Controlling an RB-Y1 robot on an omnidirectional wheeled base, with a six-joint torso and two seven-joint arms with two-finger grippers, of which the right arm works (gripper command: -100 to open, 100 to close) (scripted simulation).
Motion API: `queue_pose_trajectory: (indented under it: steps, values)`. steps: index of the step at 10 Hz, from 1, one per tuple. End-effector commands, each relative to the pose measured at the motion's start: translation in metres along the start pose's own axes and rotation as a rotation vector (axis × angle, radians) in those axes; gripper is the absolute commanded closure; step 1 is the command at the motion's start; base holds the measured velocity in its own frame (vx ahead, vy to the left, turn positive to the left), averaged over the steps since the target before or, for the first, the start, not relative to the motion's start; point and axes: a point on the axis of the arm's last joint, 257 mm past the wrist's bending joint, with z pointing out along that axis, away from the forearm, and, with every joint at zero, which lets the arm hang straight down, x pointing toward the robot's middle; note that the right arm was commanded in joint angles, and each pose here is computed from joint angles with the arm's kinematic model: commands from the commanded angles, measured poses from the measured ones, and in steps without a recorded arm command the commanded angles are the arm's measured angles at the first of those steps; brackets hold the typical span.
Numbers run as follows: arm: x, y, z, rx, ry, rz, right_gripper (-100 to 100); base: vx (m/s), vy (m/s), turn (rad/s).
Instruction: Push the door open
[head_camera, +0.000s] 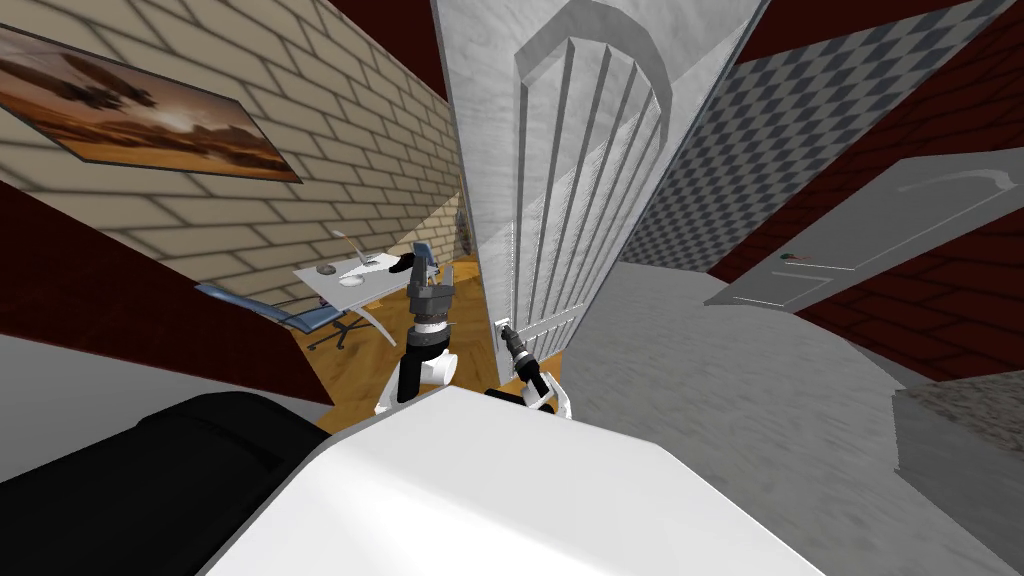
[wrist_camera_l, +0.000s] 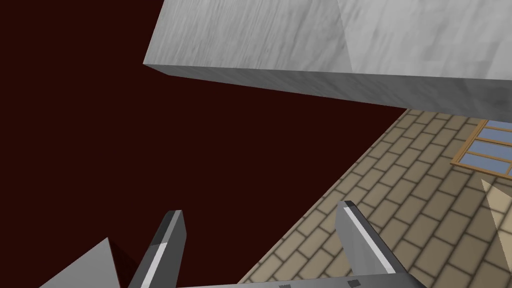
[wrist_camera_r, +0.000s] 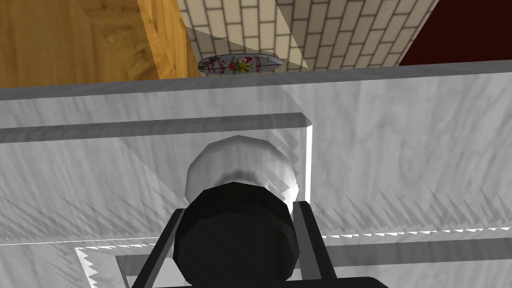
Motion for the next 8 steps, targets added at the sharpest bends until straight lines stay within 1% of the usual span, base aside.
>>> queue_pose_trajectory:
  steps: [1,2,3,5,7,8]
  values:
    - [0.0,-0.001,-0.0005,0.003,0.0,-0.001,100,-0.011,-0.008,-0.004]
    - [0.0,-0.001,-0.0005,0.003,0.0,-0.001,100,0.0,0.0,0.0]
    - [-0.007,-0.009,-0.0067,0.02,-0.006,-0.016,100,0.076,0.052,-0.187]
    - [-0.012,-0.014,-0.0107,0.032,-0.011,-0.027,100,0.136,0.144,-0.196]
    - [-0.014,-0.017,-0.013,0.039,-0.018,-0.033,100,0.142,0.18,-0.166]
    - [-0.015,-0.017,-0.0132,0.04,-0.021,-0.032,100,0.134,0.193,-0.238]
